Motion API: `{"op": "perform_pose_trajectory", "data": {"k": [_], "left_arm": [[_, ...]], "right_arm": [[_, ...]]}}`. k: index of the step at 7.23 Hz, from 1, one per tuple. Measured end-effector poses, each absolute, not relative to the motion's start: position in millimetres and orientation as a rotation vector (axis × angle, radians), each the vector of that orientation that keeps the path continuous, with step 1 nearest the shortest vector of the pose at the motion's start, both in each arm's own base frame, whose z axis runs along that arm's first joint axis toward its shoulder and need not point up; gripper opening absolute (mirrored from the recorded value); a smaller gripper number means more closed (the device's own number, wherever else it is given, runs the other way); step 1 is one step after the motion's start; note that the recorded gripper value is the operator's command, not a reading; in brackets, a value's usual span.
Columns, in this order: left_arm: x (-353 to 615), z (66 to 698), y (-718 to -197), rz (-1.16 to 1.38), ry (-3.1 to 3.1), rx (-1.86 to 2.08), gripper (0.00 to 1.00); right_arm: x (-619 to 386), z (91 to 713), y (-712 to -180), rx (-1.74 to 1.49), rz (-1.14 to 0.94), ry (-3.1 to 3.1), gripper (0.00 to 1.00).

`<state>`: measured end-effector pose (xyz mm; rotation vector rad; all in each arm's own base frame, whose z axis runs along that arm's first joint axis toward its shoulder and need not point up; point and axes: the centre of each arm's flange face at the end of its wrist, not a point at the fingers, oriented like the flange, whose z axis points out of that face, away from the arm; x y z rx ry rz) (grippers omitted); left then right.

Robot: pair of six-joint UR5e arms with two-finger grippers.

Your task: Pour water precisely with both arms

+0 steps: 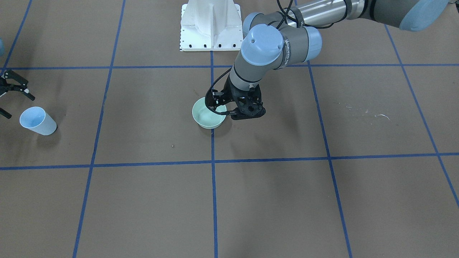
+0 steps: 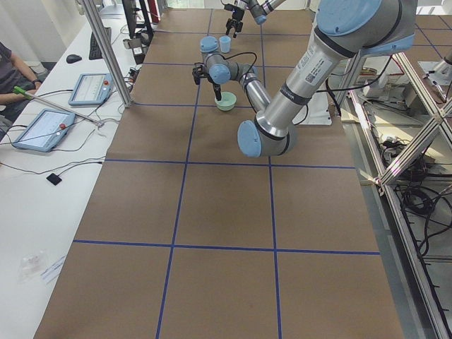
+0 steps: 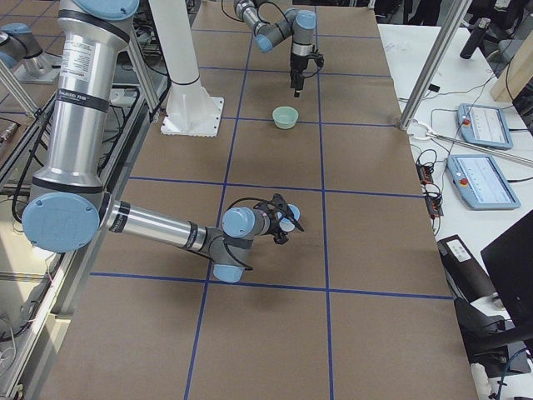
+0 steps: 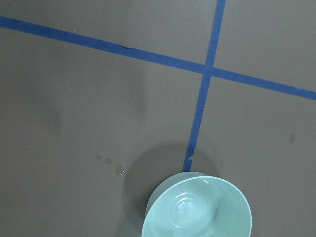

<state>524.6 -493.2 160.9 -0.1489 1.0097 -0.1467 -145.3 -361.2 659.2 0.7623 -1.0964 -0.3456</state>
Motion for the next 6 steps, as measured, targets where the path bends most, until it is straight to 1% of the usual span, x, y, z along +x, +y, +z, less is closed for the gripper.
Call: {"op": "perform_pose_trajectory", "data": {"k": [2,6], "left_arm": [[524.5,161.0,-493.6,-0.149,1.009,-0.145,0.99],[521.2,157.5,-493.6,-0.148,1.016,-0.139,0.99]], "right_arm": [[-147.5,673.8,-343.5,0.857,-0.402,-1.048,0.98],[-146.9,679.8,-343.5,0.950,-0.407,-0.984,0.98]]}}
